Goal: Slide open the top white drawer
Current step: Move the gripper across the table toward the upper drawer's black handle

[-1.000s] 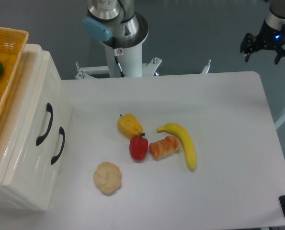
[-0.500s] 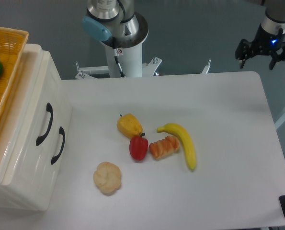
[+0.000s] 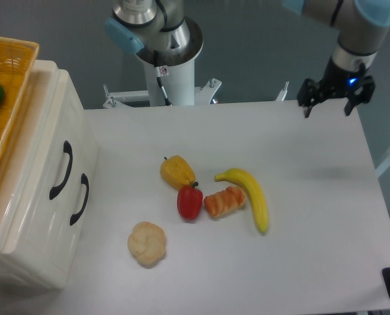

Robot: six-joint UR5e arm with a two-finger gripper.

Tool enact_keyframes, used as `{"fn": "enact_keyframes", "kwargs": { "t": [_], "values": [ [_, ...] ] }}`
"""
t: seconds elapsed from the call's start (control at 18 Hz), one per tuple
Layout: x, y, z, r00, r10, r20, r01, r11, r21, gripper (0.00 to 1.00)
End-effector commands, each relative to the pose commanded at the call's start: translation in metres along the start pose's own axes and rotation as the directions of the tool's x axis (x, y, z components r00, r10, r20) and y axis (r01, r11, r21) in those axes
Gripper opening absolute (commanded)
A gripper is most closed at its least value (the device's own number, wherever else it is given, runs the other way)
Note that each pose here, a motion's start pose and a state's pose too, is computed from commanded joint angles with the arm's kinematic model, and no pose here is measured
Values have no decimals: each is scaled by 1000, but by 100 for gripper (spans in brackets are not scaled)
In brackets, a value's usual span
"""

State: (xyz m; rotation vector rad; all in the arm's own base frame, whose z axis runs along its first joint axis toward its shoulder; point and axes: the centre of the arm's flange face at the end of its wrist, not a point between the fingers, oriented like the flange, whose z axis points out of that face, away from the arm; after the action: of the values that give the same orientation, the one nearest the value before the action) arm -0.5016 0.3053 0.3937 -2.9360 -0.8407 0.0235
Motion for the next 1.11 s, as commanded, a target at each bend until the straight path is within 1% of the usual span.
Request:
{"fn": "enact_keyframes", "kwargs": {
  "t": [0.11,0.17,0.22,0.33,0.39,0.5,0.61,0.78,0.83,1.11],
  "values": [
    [20,-9,-1,1000,-28,-7,28,1000,-5,100],
    [48,-19,0,999,-39,-37,38,999,-29,100],
    [59,-25,-2,998,-57,-41,56,998,-25,100],
    [85,-34,-1,997,-53,-52,52,998,-26,100],
    [94,-36,-1,996,-59,-64,58,998,-19,100],
    [109,-41,0,990,-106,-93,105,994,-18,100],
    [130,-43,4,989,-97,-112,92,994,-52,100],
    [142,-45,6,974,-160,-159,151,986,-65,100],
    [150,-47,7,971,-160,-176,151,986,-66,100],
    [184,-52,6,972,-134,-191,122,990,-75,100]
  ]
}}
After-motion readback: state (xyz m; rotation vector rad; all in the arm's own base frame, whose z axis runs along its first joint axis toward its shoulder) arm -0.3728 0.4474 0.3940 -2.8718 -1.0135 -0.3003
